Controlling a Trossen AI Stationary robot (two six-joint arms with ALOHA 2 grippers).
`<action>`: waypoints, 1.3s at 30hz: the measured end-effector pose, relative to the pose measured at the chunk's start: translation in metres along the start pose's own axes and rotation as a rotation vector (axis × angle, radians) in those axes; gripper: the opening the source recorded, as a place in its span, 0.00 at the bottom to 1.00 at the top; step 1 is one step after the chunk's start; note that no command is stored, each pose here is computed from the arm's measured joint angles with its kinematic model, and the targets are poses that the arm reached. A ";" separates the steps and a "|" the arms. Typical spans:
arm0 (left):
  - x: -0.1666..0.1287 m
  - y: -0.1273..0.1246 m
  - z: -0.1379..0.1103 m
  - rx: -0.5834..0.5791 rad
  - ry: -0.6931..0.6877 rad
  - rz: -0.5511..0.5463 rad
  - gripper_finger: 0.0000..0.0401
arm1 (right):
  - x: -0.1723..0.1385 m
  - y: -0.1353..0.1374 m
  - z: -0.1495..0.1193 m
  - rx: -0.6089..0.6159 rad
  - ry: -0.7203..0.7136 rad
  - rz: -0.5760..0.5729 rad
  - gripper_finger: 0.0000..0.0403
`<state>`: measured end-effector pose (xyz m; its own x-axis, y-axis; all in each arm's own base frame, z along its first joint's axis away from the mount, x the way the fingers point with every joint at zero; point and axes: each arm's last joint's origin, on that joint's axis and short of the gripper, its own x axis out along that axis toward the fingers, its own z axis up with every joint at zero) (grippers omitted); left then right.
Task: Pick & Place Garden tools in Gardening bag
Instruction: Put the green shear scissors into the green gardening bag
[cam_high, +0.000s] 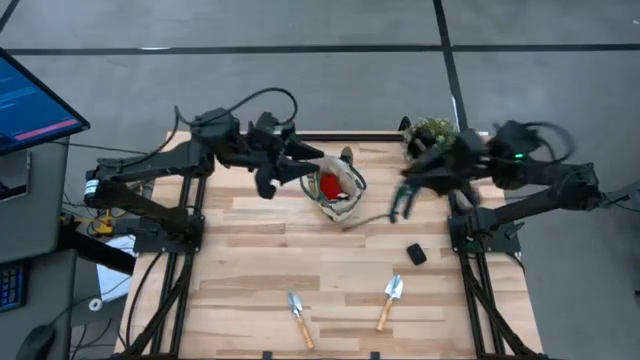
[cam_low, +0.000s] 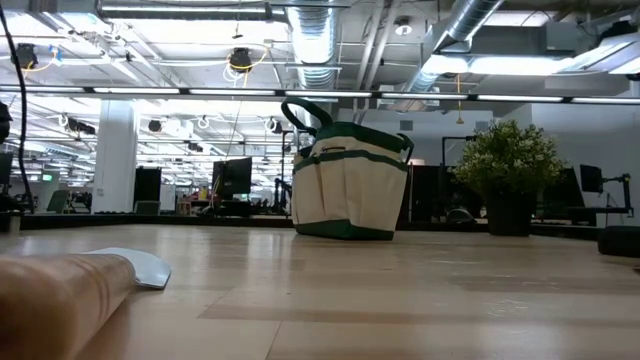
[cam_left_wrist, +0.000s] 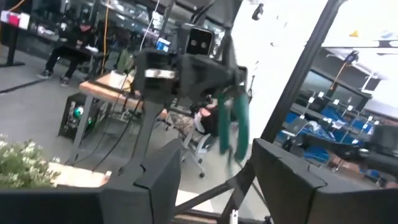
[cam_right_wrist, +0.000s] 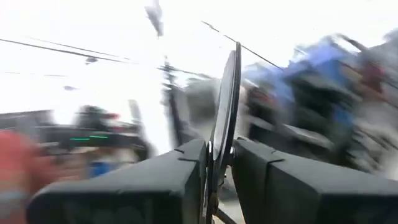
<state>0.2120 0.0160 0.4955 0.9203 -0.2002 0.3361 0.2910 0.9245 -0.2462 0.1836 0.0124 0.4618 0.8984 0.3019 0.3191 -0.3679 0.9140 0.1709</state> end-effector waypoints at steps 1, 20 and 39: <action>-0.002 -0.003 0.002 0.002 -0.008 -0.008 0.47 | -0.003 0.005 0.005 -0.022 -0.029 0.070 0.12; -0.004 -0.015 0.002 -0.002 0.015 -0.101 0.40 | -0.013 0.063 0.018 -0.193 -0.148 0.945 0.12; -0.006 -0.013 0.004 -0.077 -0.031 -0.006 0.35 | 0.001 0.009 -0.009 -0.259 0.077 0.080 0.12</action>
<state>0.2017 0.0067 0.5008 0.9104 -0.1942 0.3653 0.3167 0.8953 -0.3133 0.1838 0.0234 0.4552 0.8883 0.3863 0.2485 -0.3735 0.9224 -0.0989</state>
